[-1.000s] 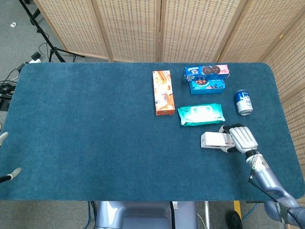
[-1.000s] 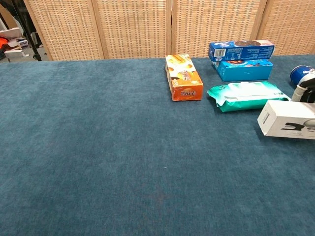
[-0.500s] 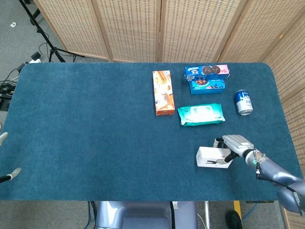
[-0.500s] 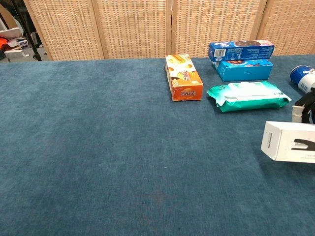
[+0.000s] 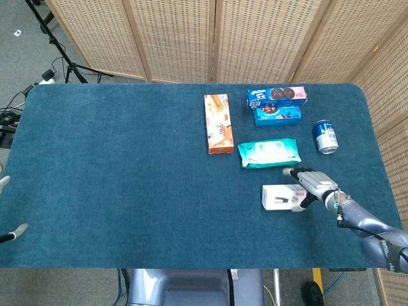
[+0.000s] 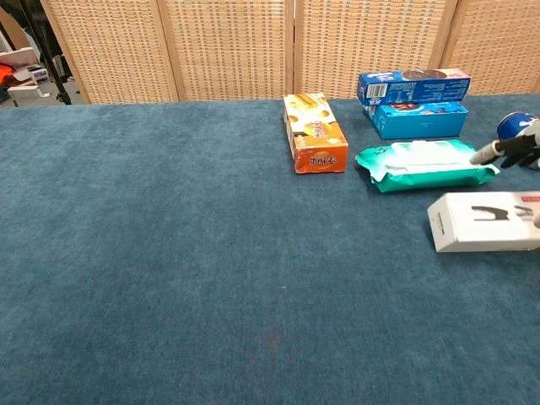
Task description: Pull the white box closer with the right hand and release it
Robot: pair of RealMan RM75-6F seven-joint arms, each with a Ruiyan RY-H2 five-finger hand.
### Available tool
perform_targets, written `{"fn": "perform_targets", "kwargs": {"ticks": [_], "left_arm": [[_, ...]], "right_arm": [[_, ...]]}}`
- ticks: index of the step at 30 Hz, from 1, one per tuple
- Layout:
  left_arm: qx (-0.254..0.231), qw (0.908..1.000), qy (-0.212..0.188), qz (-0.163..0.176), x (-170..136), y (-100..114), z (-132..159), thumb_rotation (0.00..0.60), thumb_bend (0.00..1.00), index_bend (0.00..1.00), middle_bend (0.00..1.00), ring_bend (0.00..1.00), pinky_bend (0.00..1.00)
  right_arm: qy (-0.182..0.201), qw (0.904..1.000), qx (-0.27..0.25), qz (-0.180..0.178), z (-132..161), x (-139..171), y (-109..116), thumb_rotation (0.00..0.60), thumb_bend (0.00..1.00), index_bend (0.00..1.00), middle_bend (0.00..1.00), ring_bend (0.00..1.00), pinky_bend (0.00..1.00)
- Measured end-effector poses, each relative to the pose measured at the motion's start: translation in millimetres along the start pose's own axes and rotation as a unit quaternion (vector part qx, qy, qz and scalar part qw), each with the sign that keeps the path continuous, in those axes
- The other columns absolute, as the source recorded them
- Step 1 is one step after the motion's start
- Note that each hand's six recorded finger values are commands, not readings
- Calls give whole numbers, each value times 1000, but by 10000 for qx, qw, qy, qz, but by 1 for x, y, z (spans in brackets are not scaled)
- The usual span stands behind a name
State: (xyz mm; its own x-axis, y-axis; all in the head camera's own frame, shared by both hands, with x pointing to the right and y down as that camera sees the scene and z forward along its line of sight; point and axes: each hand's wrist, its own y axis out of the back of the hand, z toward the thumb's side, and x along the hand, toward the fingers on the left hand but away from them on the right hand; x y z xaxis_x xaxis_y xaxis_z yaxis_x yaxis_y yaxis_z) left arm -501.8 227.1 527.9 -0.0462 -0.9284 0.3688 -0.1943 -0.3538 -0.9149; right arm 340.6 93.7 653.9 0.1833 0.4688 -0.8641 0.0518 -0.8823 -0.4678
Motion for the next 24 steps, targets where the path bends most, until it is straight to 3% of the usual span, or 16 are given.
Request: {"fn": "perform_targets", "kwargs": {"ticks": [6,12,16,20,24], "left_arm": [[1,10000,-23,9,-1,0,1,600,0,0,0,0,0],[-9,10000,-37,33,-2,2,1,600,0,0,0,0,0],[-5,10000,-45,33,-3,2,2,600,0,0,0,0,0],[0,10000,-42,32,-3,2,1,600,0,0,0,0,0],[-11,10000,-18,41,-2,2,0,600,0,0,0,0,0]], "right_arm": [[74,9969,57,-779,1,13,8,600,0,0,0,0,13],[268,9954,282,-879,4,23,-12,600,0,16,0,0,13],[382,9937,367,-984,5,19,-27,600,0,87,10,0,13],[432,9924,383,-1090,5,9,-39,600,0,200,143,31,50],[418,9893,436,-1325,1,-4,-43,600,36,286,322,207,106]]}}
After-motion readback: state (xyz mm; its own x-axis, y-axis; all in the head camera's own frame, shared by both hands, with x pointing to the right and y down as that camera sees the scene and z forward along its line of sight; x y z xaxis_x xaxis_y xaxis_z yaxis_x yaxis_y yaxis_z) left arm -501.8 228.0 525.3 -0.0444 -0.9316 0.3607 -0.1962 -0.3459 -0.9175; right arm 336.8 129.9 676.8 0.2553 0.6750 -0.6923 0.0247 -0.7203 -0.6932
